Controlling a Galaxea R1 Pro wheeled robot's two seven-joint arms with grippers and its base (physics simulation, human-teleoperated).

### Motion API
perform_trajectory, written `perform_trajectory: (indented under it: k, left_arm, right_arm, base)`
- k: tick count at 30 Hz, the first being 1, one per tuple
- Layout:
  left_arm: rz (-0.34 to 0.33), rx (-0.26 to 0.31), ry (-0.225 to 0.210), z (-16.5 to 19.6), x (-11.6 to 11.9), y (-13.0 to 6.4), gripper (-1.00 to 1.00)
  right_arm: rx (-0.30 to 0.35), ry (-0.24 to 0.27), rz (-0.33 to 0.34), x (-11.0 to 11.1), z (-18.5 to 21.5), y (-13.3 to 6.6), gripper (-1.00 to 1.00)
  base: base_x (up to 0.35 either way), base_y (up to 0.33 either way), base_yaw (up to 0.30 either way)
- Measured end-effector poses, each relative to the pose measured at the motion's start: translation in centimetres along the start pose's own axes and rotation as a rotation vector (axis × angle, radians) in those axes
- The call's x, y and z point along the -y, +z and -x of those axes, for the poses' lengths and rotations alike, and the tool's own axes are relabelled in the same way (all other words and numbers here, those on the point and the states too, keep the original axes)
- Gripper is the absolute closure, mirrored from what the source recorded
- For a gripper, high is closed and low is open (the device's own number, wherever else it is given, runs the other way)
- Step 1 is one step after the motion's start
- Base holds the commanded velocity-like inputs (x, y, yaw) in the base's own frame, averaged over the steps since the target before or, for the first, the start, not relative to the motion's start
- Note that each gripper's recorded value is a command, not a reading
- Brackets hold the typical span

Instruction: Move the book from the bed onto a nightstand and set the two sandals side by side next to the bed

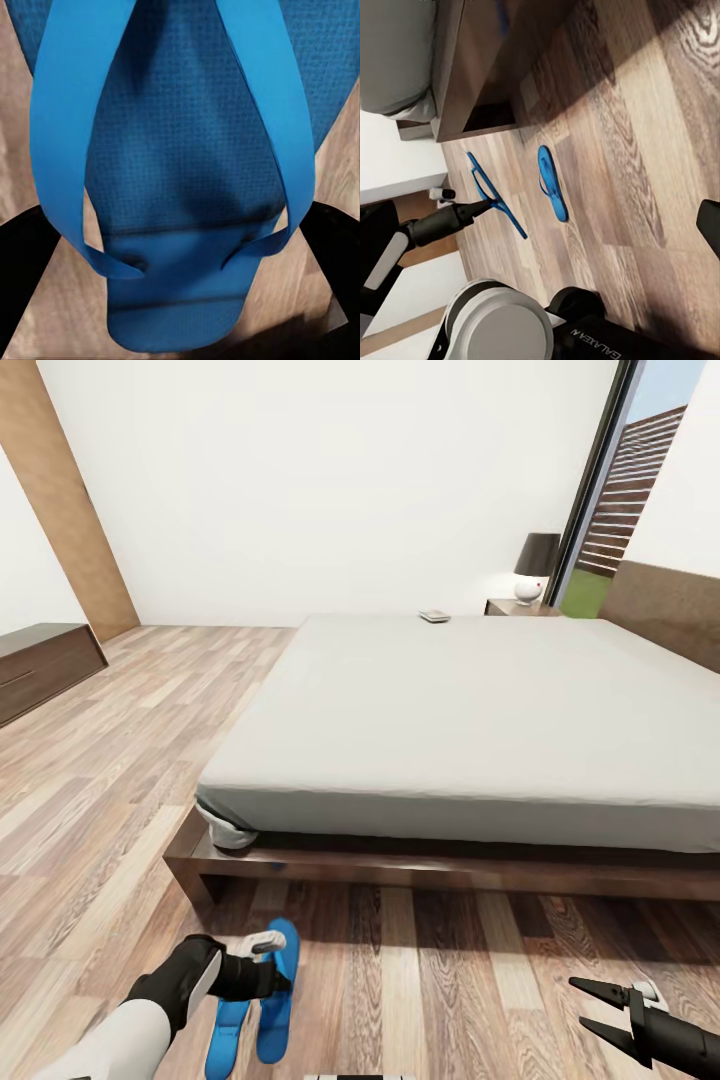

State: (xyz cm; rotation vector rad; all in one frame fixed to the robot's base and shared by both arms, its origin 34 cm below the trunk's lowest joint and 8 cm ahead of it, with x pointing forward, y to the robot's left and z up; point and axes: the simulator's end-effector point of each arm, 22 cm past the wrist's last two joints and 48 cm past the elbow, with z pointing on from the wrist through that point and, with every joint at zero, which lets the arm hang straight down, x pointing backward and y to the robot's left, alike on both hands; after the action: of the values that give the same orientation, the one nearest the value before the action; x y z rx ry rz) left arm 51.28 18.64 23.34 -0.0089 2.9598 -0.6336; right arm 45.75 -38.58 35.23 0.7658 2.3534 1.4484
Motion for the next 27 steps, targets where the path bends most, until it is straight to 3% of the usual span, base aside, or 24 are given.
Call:
perform_trajectory:
  k: [7,27]
  left_arm:
    - [0.042,-0.013,0.024,-0.45,-1.00,0.09,1.00]
    - [0.051,-0.004,0.044,-0.45,-1.23,0.26,1.00]
  right_arm:
    - [0.003,0.002,0.002,-0.04,0.07,-0.03,-1.00]
    - [0.005,0.002,0.004,-0.09,0.13,-0.02,-1.00]
  base:
    - [0.000,0.000,0.000]
    - [0.000,0.000,0.000]
